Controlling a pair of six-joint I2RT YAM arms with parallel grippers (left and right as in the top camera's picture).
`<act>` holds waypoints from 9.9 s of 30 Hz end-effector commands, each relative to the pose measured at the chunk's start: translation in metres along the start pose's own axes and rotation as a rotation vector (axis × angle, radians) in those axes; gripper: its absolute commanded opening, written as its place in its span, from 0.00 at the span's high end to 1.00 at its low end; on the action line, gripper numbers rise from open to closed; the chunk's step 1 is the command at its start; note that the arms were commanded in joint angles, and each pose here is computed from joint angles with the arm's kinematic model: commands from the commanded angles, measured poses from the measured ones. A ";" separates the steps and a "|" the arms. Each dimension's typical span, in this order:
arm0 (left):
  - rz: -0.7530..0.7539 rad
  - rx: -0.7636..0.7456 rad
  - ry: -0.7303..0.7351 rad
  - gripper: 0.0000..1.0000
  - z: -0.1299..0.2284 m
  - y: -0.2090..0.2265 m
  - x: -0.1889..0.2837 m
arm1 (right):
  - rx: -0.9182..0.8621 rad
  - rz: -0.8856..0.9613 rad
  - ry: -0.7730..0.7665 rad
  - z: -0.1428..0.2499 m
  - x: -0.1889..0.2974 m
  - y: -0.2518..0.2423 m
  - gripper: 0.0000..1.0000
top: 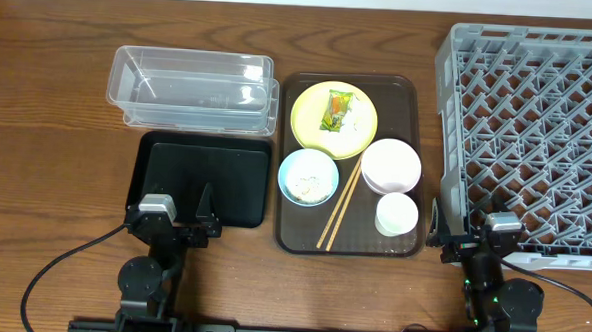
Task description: Sort waste into correct bins and load items into the dishwasher rack
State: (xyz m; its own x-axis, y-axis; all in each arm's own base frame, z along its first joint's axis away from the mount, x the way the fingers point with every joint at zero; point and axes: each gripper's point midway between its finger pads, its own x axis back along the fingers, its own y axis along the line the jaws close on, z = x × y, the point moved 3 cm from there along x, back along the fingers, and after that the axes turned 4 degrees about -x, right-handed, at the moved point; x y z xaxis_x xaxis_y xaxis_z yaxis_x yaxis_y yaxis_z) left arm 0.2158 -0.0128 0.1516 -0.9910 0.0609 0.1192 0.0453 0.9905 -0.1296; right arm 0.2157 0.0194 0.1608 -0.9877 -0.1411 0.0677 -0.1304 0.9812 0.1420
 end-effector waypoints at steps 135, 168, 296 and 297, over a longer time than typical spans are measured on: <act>0.459 -0.144 0.795 0.94 0.018 -0.200 -0.212 | -0.142 0.174 0.710 -0.058 -0.038 -0.005 0.01; -0.111 0.324 0.800 0.47 -0.025 -0.050 -0.219 | -0.142 0.174 0.711 -0.057 -0.038 -0.005 0.01; 0.279 0.027 0.916 0.47 -0.037 -0.130 -0.155 | -0.144 0.176 0.726 -0.055 -0.036 -0.005 0.01; 0.302 0.010 0.954 0.46 -0.029 -0.143 -0.146 | -0.144 0.176 0.727 -0.055 -0.036 -0.005 0.01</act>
State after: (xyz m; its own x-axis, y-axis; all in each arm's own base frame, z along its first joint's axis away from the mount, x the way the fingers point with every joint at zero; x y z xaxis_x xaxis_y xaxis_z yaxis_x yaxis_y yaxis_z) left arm 0.3778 -0.1288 0.1953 -0.5143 0.3314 0.7910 0.2153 0.9427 -0.2550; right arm 0.2542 0.0111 0.2031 -0.6632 -0.0872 0.7434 0.0952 0.9753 0.1993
